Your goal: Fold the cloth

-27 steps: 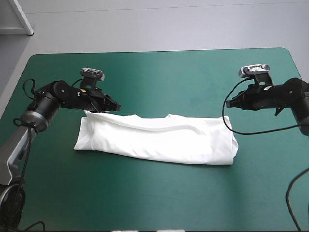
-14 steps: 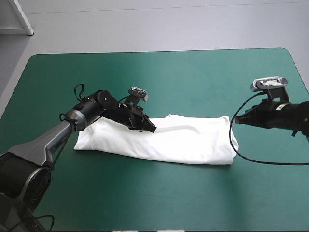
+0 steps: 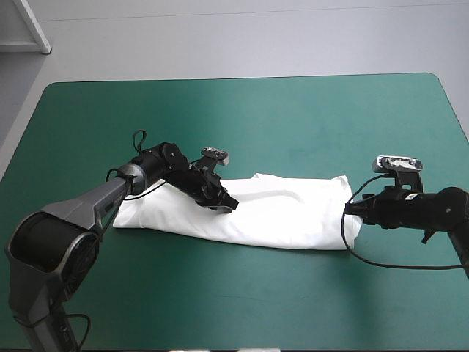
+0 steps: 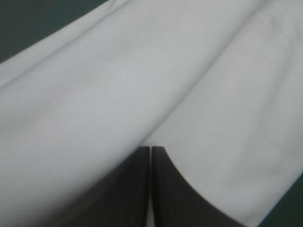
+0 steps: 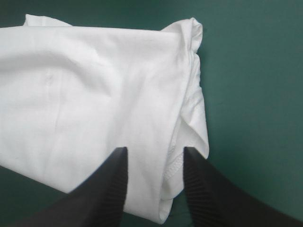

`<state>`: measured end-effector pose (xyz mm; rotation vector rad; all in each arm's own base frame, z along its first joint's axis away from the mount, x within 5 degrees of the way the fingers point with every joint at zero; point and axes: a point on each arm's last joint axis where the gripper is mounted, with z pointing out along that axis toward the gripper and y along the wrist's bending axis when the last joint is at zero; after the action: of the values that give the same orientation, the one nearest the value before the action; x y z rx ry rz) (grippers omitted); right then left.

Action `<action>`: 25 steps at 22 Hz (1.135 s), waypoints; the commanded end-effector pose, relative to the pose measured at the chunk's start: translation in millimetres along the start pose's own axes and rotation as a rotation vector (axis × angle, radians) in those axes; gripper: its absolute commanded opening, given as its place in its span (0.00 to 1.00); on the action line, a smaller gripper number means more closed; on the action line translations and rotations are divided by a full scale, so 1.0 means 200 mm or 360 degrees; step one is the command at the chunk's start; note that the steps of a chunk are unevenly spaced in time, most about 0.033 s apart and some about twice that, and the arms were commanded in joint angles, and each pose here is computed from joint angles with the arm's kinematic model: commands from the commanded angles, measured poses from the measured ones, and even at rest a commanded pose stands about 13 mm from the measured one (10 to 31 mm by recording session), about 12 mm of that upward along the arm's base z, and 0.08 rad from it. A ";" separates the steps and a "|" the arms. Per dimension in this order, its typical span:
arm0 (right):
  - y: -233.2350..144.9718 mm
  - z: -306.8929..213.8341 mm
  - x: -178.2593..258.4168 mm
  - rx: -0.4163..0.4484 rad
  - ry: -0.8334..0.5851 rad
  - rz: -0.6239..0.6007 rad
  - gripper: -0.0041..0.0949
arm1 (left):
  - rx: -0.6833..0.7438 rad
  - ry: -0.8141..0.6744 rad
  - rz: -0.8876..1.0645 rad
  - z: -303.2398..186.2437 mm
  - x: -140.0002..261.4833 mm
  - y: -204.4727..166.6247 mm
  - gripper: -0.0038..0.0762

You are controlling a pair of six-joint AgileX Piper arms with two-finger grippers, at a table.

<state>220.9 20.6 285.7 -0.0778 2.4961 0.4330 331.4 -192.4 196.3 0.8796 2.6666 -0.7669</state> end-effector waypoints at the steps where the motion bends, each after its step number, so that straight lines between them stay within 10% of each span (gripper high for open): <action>1: 0.00 0.00 -0.05 -0.0010 -0.0077 0.0027 0.68 | 0.0006 -0.0004 0.0010 -0.02 -0.01 -0.02 0.07; 16: -0.12 0.46 -0.02 -0.0234 0.0297 0.0101 0.60 | 0.0018 -0.0002 -0.0007 -0.02 -0.01 -0.02 0.07; 25: -0.10 0.47 0.00 -0.0321 0.0350 0.0052 0.15 | 0.0016 -0.0005 -0.0011 -0.02 -0.01 -0.02 0.07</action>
<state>277.0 30.4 198.2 -0.1267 2.6935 0.6962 331.8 -192.7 195.0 0.8692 2.6826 -0.7798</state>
